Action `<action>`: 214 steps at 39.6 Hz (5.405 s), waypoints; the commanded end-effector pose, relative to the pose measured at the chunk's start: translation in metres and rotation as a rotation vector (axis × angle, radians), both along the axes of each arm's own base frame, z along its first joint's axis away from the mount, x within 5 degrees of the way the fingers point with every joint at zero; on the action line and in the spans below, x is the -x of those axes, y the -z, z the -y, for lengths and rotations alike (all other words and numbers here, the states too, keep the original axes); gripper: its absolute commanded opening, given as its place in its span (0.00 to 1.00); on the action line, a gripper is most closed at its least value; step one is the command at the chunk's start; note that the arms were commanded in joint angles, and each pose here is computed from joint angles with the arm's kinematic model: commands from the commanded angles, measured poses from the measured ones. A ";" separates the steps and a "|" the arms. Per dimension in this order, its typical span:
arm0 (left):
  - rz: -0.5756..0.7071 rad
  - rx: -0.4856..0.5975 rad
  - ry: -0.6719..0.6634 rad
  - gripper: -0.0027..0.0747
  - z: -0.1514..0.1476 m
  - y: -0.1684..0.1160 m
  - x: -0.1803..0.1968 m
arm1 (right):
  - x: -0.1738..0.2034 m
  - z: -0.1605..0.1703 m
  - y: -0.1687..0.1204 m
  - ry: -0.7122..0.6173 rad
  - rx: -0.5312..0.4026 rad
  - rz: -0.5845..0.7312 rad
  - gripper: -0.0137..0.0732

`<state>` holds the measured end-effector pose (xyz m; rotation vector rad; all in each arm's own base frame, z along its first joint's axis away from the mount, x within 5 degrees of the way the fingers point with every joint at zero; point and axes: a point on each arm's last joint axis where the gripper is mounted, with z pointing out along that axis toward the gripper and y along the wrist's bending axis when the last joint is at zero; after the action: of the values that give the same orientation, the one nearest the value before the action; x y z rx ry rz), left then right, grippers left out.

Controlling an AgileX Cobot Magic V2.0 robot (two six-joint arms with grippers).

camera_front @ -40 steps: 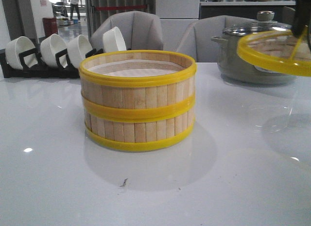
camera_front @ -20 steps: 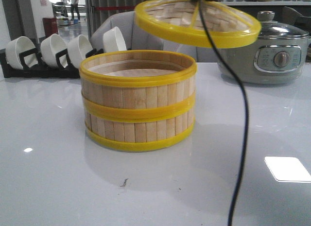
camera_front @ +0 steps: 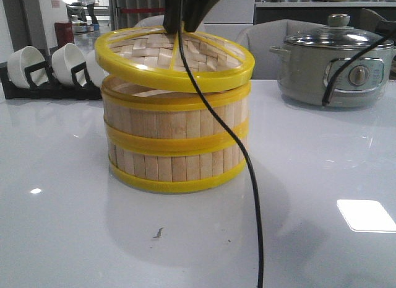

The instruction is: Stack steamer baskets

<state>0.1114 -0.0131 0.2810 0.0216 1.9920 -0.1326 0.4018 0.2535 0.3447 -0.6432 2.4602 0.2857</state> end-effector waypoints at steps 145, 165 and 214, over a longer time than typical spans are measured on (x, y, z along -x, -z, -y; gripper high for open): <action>0.116 0.020 0.008 0.14 0.001 -0.017 -0.003 | 0.318 0.260 0.065 0.577 -0.183 1.045 0.23; 0.116 0.020 0.008 0.14 0.001 -0.017 -0.003 | 0.318 0.260 0.066 0.577 -0.183 1.039 0.23; 0.298 0.005 0.009 0.14 -0.001 -0.025 0.010 | 0.317 0.260 0.067 0.577 -0.181 1.030 0.23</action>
<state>0.1043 -0.0114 0.2885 0.0435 1.8733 -0.1131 0.0844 -0.0058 0.2611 0.0677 1.5981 -0.0415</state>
